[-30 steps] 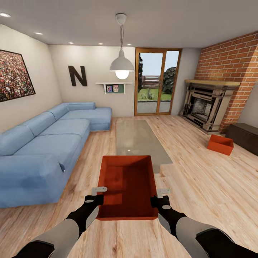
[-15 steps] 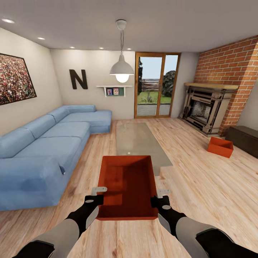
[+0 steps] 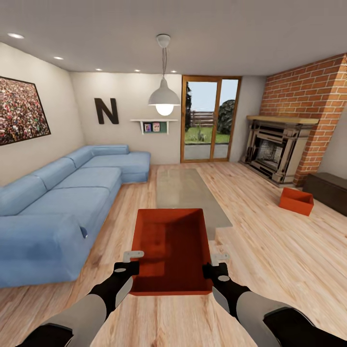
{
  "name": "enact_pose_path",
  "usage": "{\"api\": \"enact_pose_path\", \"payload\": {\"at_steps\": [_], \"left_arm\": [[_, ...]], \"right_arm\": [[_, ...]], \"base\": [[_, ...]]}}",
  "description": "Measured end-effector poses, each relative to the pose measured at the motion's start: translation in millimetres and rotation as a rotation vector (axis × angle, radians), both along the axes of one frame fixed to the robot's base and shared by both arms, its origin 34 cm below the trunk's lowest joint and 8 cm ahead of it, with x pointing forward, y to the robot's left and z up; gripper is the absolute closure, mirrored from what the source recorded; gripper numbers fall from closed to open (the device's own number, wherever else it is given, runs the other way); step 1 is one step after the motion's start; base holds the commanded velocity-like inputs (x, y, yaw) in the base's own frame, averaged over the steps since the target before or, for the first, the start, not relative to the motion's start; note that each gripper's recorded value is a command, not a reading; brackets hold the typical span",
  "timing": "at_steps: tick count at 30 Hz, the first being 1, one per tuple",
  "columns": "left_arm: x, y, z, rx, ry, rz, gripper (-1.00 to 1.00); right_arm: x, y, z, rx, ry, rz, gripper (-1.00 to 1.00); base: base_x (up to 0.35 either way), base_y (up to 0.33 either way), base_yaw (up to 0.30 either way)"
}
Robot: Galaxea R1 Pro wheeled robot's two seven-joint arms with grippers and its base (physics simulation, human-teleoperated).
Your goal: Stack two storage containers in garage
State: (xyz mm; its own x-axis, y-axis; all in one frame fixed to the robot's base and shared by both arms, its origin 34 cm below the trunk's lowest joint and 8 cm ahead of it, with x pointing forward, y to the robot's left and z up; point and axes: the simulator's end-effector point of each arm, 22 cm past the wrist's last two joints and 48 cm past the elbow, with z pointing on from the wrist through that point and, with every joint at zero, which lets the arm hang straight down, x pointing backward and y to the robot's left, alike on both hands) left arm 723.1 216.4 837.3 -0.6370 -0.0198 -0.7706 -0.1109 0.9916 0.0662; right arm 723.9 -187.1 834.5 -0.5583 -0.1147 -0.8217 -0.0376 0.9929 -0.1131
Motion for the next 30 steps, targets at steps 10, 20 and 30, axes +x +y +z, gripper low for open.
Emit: {"api": "enact_pose_path", "payload": {"at_steps": [10,20,30], "left_arm": [[2,0,10,0.000,-0.016,0.000,1.00],[4,0,19,0.000,-0.032,0.000,1.00],[6,0,29,0.000,-0.050,0.000,1.00]], "right_arm": [[2,0,10,0.000,-0.016,0.000,1.00],[4,0,19,0.000,-0.032,0.000,1.00],[6,0,29,0.000,-0.050,0.000,1.00]], "base": [[0.000,0.000,0.000],[0.000,0.000,0.000],[0.000,0.000,0.000]]}}
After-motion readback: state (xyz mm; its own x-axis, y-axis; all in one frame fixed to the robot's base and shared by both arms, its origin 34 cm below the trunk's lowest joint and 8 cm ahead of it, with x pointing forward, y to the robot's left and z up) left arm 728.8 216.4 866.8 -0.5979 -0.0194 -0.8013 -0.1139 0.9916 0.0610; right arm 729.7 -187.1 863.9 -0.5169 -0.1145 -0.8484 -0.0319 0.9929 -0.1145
